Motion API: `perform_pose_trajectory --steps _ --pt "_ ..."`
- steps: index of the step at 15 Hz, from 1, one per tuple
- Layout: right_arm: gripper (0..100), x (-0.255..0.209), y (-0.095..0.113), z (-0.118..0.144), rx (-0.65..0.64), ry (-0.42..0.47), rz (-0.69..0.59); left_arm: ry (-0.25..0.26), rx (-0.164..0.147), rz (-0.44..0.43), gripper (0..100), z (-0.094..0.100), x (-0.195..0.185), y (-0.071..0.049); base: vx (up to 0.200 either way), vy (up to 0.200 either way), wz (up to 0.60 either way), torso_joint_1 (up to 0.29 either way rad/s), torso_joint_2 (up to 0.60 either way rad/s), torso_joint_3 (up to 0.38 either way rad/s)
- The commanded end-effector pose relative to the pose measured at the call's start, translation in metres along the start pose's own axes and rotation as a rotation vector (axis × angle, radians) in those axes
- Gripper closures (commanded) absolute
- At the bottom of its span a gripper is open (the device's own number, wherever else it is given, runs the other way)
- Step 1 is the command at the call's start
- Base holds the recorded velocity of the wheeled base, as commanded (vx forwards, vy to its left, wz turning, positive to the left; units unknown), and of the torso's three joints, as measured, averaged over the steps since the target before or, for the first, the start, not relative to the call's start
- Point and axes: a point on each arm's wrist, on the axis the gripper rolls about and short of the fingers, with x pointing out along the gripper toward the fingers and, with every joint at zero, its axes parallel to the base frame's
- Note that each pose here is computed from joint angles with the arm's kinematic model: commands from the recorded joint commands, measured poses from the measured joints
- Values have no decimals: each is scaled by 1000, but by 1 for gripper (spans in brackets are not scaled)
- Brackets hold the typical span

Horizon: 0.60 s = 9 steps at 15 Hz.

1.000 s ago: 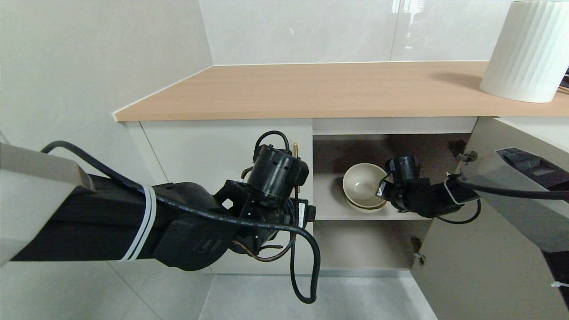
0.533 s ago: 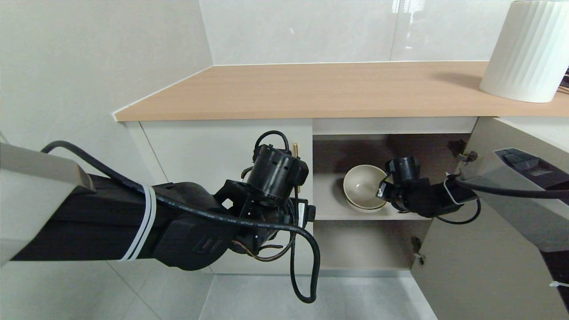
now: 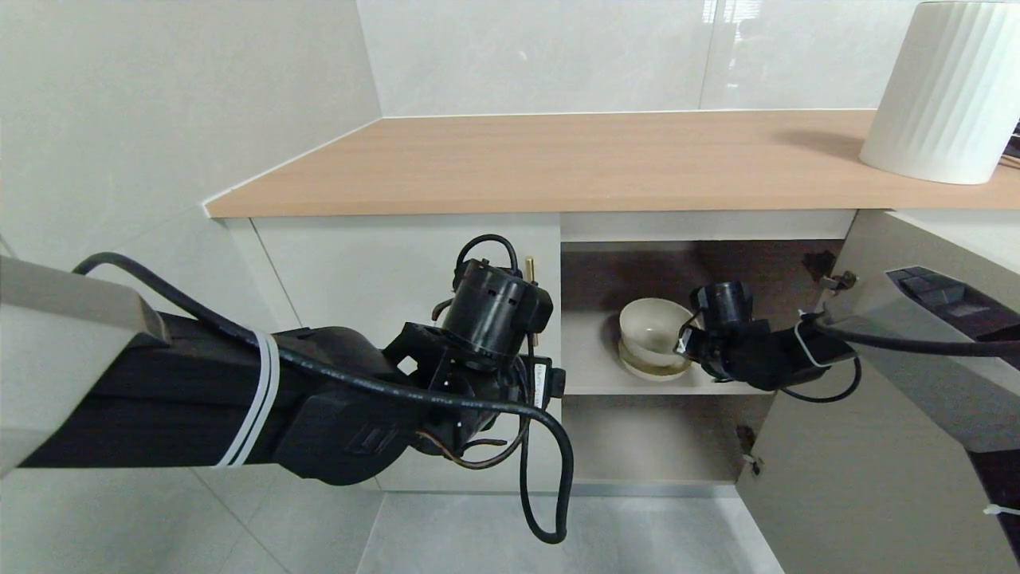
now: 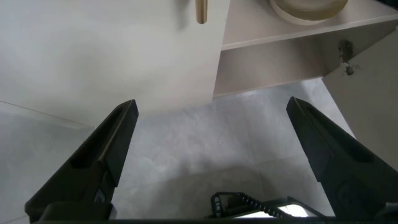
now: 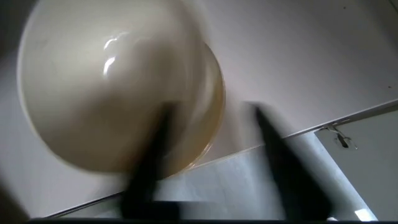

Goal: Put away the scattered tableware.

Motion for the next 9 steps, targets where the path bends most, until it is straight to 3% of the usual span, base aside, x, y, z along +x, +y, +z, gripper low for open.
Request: perform_pose_trajectory --steps 1,5,9 --pt "0 0 0 0 0 2 1 0 0 0 0 0 0 0 0 0 0 0 0 0" --pt "0 -16 5 7 -2 5 13 -3 -6 4 0 1 1 2 0 0 0 0 0 0" --pt "0 -82 17 20 -24 193 130 -3 -30 9 0 3 1 7 0 0 0 0 0 0"
